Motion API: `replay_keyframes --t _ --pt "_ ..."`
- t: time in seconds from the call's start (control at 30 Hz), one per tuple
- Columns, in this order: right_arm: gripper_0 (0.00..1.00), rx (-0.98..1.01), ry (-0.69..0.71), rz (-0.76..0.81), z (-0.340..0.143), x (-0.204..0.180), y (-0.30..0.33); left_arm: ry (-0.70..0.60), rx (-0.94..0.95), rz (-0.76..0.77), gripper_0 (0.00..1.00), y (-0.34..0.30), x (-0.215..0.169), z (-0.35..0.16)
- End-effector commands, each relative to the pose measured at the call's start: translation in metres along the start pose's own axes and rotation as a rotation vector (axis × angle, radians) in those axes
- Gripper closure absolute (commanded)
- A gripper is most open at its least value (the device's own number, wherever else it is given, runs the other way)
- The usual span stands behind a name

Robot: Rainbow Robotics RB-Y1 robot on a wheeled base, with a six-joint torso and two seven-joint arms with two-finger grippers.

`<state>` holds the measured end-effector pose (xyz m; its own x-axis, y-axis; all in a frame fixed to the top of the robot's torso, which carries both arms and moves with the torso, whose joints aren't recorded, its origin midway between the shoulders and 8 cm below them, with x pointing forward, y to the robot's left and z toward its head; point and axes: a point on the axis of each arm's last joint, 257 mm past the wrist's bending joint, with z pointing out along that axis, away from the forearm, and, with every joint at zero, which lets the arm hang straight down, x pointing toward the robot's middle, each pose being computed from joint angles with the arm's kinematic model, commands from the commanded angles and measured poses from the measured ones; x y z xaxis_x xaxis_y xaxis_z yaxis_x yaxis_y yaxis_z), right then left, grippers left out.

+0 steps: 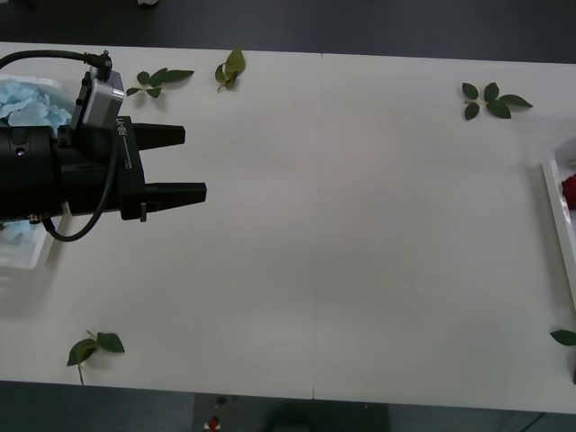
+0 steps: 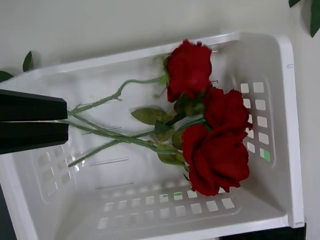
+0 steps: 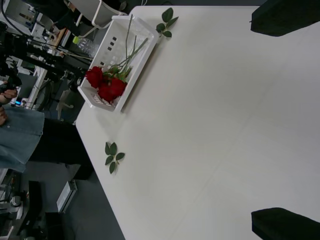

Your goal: Put the red flowers into the right box and the blue flowers into the left box

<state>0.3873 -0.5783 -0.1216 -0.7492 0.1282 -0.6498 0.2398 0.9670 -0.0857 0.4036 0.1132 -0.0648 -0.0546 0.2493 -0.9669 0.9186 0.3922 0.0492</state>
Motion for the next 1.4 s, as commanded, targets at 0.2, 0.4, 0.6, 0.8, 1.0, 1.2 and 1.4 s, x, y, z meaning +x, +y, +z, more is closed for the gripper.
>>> replay_keyframes --t 0.2,0.4,0.6,0.8,1.0,1.2,1.4 --pt "1.00 0.021 -0.044 -0.052 0.018 -0.013 -0.024 -0.006 -0.009 0.089 0.00 0.001 -0.010 -0.006" --pt "1.00 0.023 -0.032 -0.048 0.032 -0.009 -0.028 -0.006 -0.009 0.089 0.00 0.001 -0.010 -0.006" --pt "1.00 0.026 -0.029 -0.065 0.036 -0.013 -0.024 -0.006 -0.009 0.089 0.00 0.001 -0.010 -0.006" --pt "1.00 -0.057 -0.058 -0.121 0.035 -0.027 0.006 -0.006 -0.009 0.089 0.00 0.001 -0.010 -0.006" --pt "0.98 -0.151 -0.091 -0.248 0.031 -0.046 0.055 -0.006 -0.009 0.089 0.00 0.001 -0.010 -0.006" --pt "0.51 -0.200 -0.137 -0.412 0.020 -0.062 0.107 -0.006 -0.009 0.089 0.00 0.001 -0.010 -0.006" --pt "0.00 -0.261 -0.198 -0.607 0.003 -0.068 0.157 -0.006 -0.009 0.089 0.00 0.001 -0.010 -0.006"
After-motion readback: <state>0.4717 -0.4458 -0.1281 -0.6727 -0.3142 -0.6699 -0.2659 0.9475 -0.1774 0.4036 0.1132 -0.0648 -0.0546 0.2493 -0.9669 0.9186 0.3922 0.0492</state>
